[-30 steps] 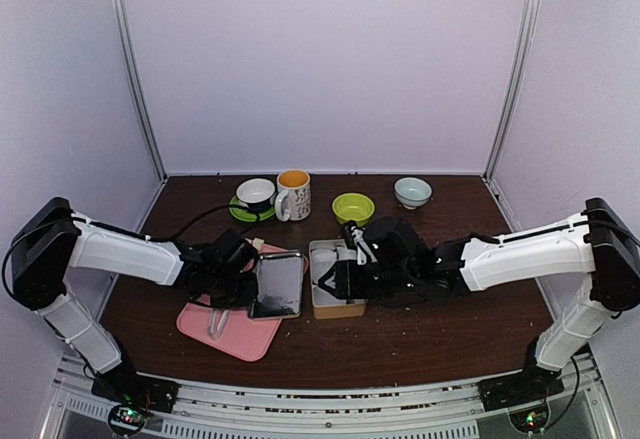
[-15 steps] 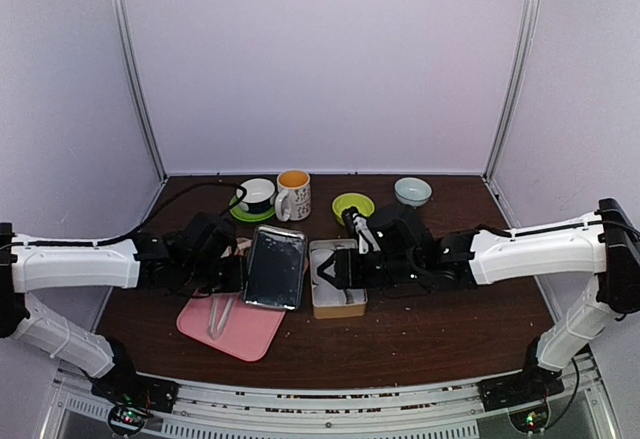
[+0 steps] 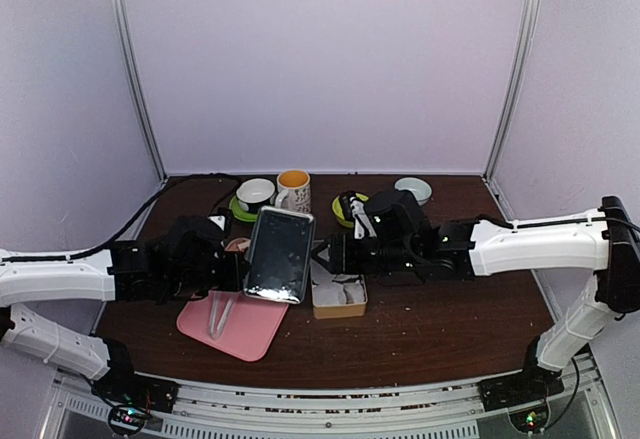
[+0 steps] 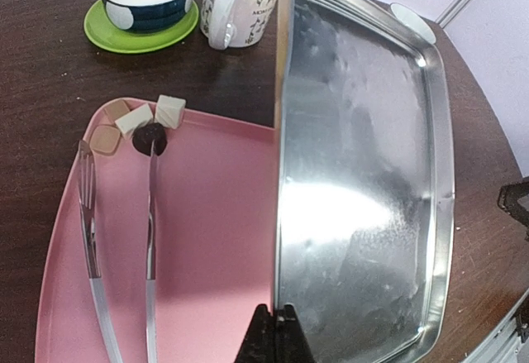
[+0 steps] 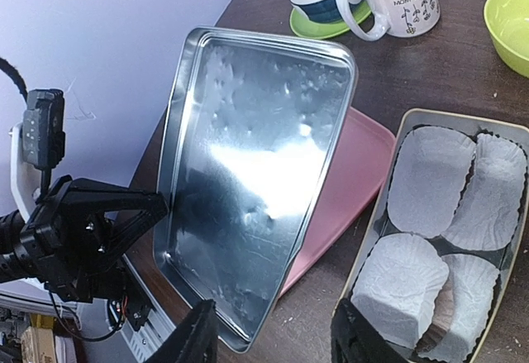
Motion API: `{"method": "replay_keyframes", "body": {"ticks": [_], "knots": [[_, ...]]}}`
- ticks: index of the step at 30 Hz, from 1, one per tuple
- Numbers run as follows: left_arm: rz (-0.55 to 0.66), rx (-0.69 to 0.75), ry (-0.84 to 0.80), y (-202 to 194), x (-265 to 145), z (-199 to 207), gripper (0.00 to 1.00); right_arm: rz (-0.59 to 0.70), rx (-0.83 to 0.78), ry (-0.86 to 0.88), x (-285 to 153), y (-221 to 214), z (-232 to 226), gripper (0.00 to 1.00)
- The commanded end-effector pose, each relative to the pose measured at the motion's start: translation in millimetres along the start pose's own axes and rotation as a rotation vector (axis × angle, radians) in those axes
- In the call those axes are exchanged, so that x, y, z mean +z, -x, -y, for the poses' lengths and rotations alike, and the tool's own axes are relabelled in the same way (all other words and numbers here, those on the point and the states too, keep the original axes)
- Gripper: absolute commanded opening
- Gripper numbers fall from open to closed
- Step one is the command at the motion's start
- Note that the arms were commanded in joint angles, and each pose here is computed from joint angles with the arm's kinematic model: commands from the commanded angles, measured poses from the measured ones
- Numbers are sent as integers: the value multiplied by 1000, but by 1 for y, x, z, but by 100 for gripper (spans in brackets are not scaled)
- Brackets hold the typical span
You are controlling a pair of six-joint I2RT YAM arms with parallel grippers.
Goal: Pack the chocolate
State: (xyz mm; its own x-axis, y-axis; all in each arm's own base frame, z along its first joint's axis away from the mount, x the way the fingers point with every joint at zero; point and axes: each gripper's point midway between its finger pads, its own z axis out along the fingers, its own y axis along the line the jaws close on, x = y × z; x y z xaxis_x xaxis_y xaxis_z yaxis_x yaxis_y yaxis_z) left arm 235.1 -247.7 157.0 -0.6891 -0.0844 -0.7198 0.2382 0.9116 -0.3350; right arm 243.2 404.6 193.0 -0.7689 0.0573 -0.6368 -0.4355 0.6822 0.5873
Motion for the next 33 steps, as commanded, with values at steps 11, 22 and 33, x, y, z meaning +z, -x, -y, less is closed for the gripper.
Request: {"method": "replay_keyframes", "body": {"ticks": [11,22,33], "knots": [[117,57,-180,19,-6,39,0,36,69,-59,23,14,8,36],[126,60,-223,18,-7,48,0,91,85,-115,14,23,22,19],[130,18,-273,15,-5,54,19,157,96,-163,-10,42,48,0]]}}
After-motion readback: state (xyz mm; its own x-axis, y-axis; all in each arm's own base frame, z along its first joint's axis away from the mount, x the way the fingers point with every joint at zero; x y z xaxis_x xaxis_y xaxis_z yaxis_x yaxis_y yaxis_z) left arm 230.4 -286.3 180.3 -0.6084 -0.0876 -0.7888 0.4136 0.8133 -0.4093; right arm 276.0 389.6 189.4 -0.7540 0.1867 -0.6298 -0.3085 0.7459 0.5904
